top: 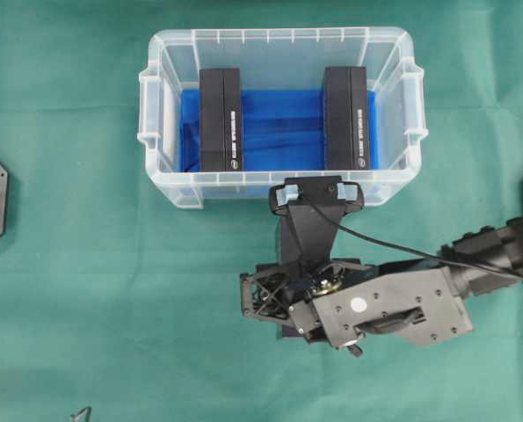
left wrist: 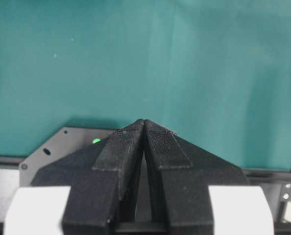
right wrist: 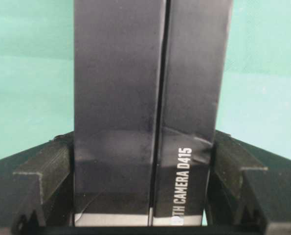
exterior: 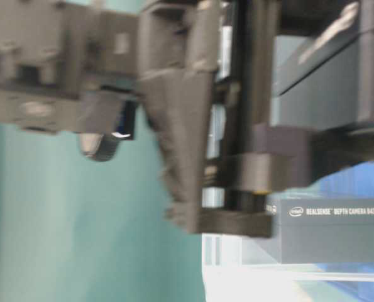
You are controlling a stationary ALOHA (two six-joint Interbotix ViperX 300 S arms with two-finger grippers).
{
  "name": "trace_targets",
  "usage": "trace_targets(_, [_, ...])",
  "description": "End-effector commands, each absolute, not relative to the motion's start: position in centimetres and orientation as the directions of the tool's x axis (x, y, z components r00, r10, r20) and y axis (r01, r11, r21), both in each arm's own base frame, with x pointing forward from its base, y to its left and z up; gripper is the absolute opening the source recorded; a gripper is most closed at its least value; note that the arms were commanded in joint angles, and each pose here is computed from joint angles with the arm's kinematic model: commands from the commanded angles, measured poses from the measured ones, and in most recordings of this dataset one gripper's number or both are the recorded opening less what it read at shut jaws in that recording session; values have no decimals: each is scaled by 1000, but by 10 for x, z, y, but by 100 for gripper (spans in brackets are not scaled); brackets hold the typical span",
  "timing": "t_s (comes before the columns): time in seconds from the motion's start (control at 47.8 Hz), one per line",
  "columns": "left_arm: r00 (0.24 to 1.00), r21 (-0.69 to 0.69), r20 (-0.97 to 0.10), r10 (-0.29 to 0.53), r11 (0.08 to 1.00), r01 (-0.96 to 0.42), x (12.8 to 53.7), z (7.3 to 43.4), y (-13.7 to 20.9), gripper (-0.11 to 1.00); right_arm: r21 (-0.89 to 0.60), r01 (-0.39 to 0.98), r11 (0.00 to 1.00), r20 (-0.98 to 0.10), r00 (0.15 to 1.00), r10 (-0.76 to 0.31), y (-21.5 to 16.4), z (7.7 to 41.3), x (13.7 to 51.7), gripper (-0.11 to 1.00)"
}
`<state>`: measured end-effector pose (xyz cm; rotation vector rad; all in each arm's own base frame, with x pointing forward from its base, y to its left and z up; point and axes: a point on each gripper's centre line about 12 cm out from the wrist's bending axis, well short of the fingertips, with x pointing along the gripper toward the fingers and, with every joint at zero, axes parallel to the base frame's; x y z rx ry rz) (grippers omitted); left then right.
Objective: Take the box out of the case with the right arm.
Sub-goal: 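Carry the box toward the front of the bin with the right gripper, then lower the box onto the table and open the right gripper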
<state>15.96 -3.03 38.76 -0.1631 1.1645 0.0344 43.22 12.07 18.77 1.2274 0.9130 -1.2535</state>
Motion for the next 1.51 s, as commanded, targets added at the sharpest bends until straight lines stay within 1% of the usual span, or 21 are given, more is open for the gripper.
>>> trace_targets(0.0, [407, -112, -911, -59, 988, -108, 160, 391, -31, 0, 189, 977, -94, -970, 171, -173, 122, 194, 434, 67])
trace_targets(0.209, [406, -112, -912, -60, 988, -106, 160, 390, -31, 0, 190, 976, -105, -970, 171, -172, 122, 186, 436, 68])
trace_targets(0.251, [407, -112, -911, -59, 988, -108, 160, 391, -31, 0, 190, 975, -117, -971, 169, -171, 121, 185, 436, 72])
trace_targets(0.377, [403, -111, -913, -59, 988, -107, 160, 389, -31, 0, 187, 974, -131, -971, 163, -173, 121, 184, 435, 87])
trace_targets(0.461, [405, -110, -913, -57, 988, -108, 160, 390, -31, 0, 185, 974, -130, -971, 162, -174, 121, 183, 435, 92])
trace_targets(0.733, [406, -111, -912, -57, 988, -110, 160, 390, -30, 0, 194, 972, -133, -971, 170, -171, 121, 187, 435, 93])
trace_targets(0.796, [405, -112, -913, -58, 988, -109, 160, 390, -30, 0, 203, 970, -136, -969, 180, -168, 120, 193, 435, 93])
trace_targets(0.88, [405, -110, -913, -57, 988, -110, 160, 390, -30, 0, 221, 965, -141, -966, 196, -168, 119, 210, 433, 93])
trace_targets(0.942, [405, -112, -913, -58, 988, -109, 160, 390, -30, 0, 233, 962, -144, -963, 207, -173, 117, 227, 431, 93])
trace_targets(1.131, [405, -110, -913, -56, 988, -110, 160, 390, -30, 0, 237, 959, -157, -953, 198, -228, 106, 281, 418, 92])
trace_targets(1.215, [405, -110, -913, -55, 988, -113, 160, 390, -30, 0, 244, 959, -145, -947, 204, -247, 102, 300, 414, 92])
trace_targets(1.34, [405, -110, -913, -53, 987, -118, 160, 390, -29, 0, 245, 963, -114, -944, 209, -256, 99, 317, 414, 92])
trace_targets(1.487, [406, -110, -913, -52, 987, -121, 160, 390, -28, 0, 243, 965, -96, -944, 213, -252, 97, 319, 415, 92])
